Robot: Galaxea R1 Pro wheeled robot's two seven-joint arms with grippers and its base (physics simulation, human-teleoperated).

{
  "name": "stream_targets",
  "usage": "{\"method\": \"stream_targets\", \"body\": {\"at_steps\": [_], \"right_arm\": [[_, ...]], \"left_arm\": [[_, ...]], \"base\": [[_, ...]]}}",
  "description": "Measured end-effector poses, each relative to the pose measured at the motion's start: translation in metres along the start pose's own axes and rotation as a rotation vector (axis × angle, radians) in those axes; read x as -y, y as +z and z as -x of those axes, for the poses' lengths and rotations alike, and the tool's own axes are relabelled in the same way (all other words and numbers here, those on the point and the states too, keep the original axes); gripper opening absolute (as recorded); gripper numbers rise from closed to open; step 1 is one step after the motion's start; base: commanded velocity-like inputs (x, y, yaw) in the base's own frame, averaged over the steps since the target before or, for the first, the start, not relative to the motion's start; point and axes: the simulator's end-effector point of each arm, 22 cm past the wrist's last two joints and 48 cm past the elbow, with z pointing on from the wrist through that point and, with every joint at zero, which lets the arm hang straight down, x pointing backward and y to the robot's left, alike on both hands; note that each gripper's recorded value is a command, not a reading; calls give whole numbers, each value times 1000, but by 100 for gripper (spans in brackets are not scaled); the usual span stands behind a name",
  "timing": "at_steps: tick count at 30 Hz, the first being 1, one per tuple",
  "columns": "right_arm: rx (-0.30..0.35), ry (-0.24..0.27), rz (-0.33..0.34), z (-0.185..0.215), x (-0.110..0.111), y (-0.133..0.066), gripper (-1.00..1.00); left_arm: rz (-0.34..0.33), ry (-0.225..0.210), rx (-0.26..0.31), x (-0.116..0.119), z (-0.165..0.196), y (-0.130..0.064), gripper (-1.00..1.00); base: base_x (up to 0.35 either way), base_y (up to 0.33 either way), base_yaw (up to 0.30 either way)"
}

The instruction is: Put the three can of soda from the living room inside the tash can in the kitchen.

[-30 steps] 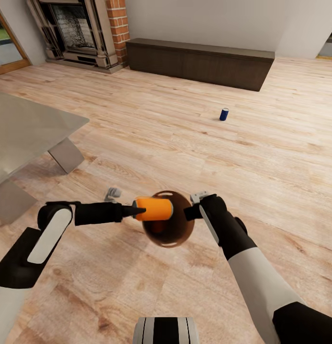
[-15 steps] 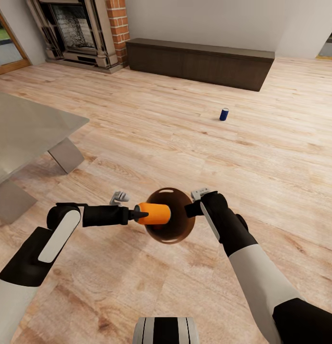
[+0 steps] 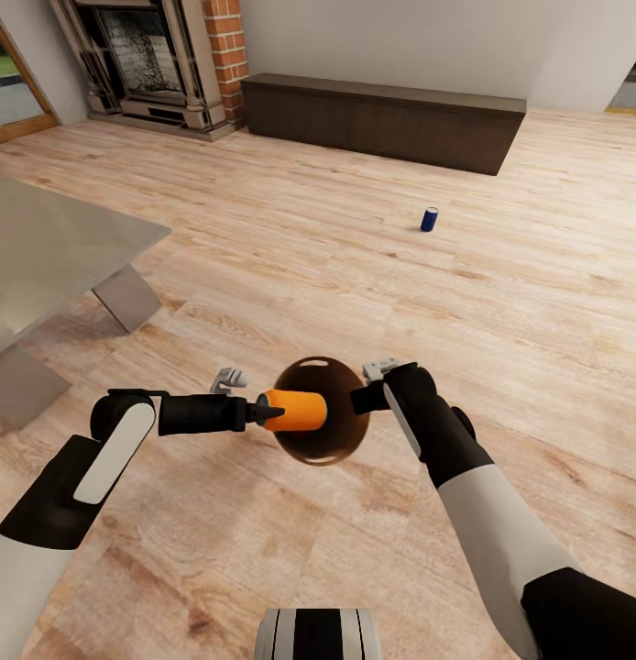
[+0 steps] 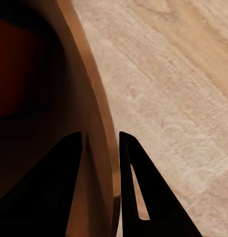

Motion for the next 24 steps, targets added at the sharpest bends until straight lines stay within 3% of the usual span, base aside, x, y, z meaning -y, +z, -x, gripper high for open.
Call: {"method": "stream_targets", "body": {"at_steps": [6,10,14,24], "right_arm": [[0,-31,-48,1,9,0,-100],[0,-16,-14,1,0,0,-100],[2,-14,-3,2,-5,0,-100],[3,-23,-15,2,-4,0,-100]], "left_arm": [[15,-11,-8,-3,-4,10,-100],[-6,-13,-18,9,-4,24,-100],[26,3,-48,15,-12,47,-100],[78,3,-45,10,-6,57,-100]], "base": [[0,0,0],[0,0,0],[0,0,0],[0,0,0]]}}
